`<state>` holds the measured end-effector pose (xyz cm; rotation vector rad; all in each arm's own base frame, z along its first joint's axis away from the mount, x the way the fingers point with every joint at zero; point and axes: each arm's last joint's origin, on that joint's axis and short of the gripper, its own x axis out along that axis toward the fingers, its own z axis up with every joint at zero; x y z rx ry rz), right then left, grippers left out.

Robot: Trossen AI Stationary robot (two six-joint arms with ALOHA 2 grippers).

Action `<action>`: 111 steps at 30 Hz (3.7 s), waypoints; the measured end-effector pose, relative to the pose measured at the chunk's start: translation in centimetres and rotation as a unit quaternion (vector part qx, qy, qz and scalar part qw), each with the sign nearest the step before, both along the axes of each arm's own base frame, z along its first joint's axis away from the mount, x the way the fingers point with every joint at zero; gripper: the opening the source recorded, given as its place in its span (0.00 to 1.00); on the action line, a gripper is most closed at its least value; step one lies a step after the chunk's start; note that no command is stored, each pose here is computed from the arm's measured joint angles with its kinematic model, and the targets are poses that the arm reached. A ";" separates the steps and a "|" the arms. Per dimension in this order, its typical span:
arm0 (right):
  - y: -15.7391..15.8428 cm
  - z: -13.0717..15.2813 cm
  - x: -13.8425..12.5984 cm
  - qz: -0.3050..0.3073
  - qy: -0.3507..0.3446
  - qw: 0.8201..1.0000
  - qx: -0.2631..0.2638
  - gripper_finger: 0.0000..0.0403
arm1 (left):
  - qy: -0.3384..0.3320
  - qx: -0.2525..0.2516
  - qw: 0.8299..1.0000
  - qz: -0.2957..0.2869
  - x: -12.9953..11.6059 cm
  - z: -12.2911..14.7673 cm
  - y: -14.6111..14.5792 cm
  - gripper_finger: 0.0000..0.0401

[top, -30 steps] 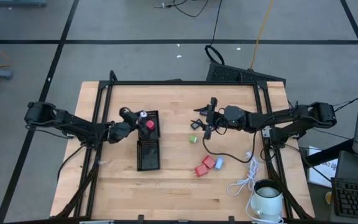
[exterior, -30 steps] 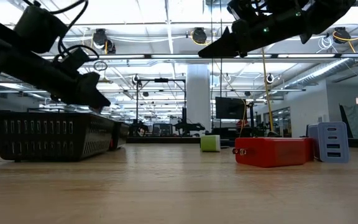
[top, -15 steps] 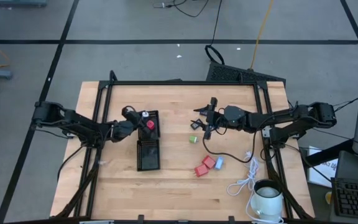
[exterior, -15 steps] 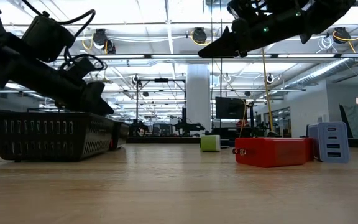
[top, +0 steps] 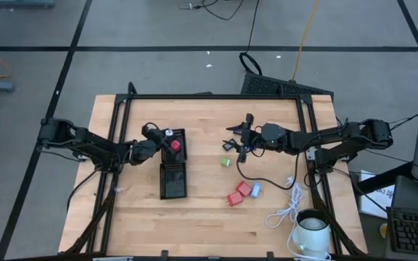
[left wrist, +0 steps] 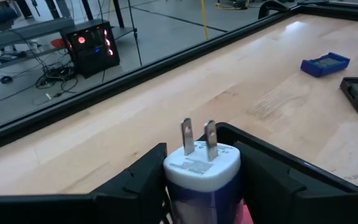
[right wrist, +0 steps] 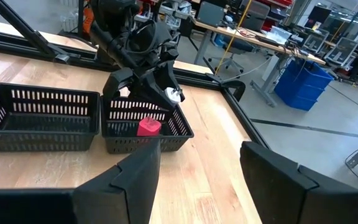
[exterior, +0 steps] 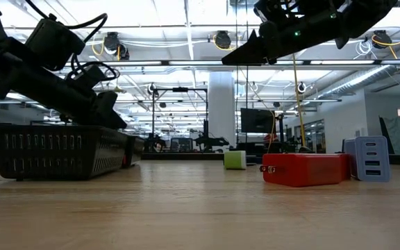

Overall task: Pick & Place Office items
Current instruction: Put the violet white charger adapter into the top black bin, then put the light blue charger adapter into the top black bin

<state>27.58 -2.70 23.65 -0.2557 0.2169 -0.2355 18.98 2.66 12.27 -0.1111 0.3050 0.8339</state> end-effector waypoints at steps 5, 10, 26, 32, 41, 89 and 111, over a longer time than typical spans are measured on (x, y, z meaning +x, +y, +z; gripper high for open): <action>0.0 0.0 0.0 0.000 0.000 1.000 -0.001 0.52 | 0.001 0.004 1.000 0.004 0.0 0.0 0.0 0.56; 0.0 0.0 0.0 0.000 0.002 1.000 -0.001 0.52 | 0.013 0.015 1.000 0.003 0.0 0.0 0.0 0.62; 2.3 -0.5 -0.7 0.046 0.062 0.997 -0.009 0.52 | -0.130 0.083 0.987 -0.039 -0.5 5.5 -1.1 0.62; 5.0 -0.8 -1.9 0.090 0.110 0.989 0.035 0.52 | -0.165 0.072 0.982 -0.051 -0.9 6.4 -1.6 0.65; 8.3 -0.2 -4.0 0.232 0.154 0.929 0.245 0.52 | -0.182 0.044 0.981 -0.048 -0.9 6.2 -1.7 0.65; 5.3 -8.2 -5.8 -0.235 0.376 0.882 0.156 0.52 | -0.253 -0.024 0.967 -0.011 -1.0 6.2 -1.0 0.65; 2.5 -7.0 -2.6 -0.056 0.310 0.911 0.267 0.52 | -0.250 -0.021 0.968 -0.012 -1.0 6.2 -1.0 0.66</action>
